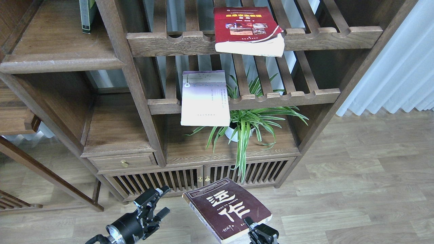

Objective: Organize books on shelf

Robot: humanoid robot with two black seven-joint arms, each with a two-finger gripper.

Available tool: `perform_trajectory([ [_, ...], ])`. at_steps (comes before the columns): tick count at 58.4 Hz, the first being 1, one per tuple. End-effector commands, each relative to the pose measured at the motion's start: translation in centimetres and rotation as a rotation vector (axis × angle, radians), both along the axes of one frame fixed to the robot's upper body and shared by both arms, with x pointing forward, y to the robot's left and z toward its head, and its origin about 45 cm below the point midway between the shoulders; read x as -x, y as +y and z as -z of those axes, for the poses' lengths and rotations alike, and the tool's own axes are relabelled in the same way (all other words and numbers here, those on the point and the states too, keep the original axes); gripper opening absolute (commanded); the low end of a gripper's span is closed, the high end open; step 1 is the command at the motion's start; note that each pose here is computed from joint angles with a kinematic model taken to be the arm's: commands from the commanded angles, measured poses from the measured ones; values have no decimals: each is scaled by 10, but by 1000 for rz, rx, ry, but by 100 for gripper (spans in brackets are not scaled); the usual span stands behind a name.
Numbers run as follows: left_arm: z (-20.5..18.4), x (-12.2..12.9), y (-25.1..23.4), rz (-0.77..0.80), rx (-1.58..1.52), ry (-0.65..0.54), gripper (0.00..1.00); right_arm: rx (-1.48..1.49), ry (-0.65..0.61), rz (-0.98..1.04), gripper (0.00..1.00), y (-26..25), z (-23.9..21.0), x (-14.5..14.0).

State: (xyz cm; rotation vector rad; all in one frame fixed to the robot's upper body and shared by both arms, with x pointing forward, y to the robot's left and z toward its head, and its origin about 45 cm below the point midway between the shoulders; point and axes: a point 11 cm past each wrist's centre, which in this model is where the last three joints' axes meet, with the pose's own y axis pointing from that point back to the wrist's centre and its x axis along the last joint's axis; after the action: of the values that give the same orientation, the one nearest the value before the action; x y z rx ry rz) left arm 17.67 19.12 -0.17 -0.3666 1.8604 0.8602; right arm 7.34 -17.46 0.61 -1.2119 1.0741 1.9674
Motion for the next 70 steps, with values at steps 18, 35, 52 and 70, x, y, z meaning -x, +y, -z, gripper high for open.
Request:
perform_trajectory([
  [18,14,11,-20,-1,9,42,99,-16,3,-27,4,10,-1,3],
  [35,16,16,-31,5,24,54,90,-29,11,-56,4,19,-1,9],
  [52,14,12,-32,-4,32,49,68,-35,14,-66,5,22,-1,11],
  [70,12,12,-38,21,42,44,45,-33,13,-68,5,22,-1,11],
])
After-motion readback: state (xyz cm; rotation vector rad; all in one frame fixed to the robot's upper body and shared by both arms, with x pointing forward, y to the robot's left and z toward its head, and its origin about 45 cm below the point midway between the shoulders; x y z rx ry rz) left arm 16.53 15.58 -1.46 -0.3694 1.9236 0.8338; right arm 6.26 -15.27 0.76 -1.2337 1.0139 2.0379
